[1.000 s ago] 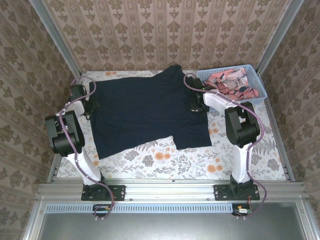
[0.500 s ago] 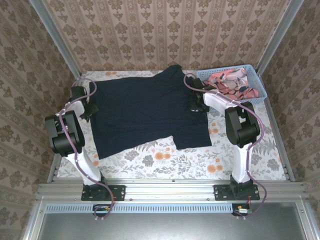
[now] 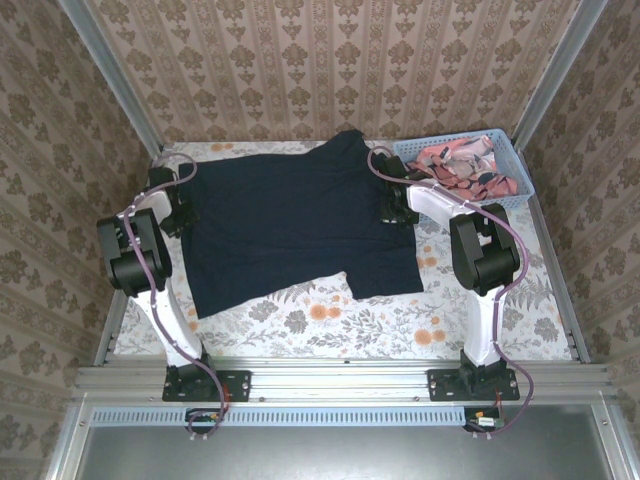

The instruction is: Fold and stack the mixed laundry pile

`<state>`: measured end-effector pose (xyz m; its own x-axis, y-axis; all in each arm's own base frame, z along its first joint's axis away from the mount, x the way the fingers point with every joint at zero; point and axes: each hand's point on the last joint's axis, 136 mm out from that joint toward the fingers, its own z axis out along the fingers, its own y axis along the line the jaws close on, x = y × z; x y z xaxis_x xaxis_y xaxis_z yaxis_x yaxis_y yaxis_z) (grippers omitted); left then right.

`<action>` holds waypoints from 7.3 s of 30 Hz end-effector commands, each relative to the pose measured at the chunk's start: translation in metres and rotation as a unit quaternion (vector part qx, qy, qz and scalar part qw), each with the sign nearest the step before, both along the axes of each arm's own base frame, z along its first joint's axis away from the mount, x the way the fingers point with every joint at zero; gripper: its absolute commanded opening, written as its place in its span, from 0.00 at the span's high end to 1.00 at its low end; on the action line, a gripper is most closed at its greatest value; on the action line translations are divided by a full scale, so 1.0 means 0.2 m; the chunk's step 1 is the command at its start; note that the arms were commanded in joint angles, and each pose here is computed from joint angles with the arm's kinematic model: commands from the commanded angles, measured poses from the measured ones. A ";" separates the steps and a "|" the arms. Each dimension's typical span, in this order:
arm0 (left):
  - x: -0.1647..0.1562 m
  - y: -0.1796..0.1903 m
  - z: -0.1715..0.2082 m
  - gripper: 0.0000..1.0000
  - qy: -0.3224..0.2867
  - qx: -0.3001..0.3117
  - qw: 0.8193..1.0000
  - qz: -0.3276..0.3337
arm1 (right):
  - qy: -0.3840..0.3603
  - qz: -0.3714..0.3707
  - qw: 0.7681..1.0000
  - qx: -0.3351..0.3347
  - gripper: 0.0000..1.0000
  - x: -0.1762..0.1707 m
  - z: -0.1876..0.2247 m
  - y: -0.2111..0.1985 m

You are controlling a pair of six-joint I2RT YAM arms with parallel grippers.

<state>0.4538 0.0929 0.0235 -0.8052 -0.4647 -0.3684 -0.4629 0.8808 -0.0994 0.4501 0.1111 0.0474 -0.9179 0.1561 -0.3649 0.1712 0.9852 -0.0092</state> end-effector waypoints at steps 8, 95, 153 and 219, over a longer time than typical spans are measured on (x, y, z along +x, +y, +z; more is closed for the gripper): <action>-0.05 0.15 0.15 1.00 0.016 0.055 0.998 -0.001 | 0.021 -0.025 0.999 -0.011 0.83 -0.03 -0.02 -0.06; -0.24 -0.71 0.67 0.00 -0.171 -0.100 0.975 -0.101 | 0.125 -0.010 0.991 0.037 1.00 -1.04 -0.15 -0.05; -1.37 -0.57 -0.06 0.45 0.107 -0.076 0.981 0.140 | 0.012 -0.039 0.995 0.092 1.00 -0.65 0.09 -0.21; -0.49 -0.19 1.00 1.00 -0.302 0.031 0.949 0.090 | -0.287 0.029 0.940 0.184 1.00 -0.08 1.13 0.11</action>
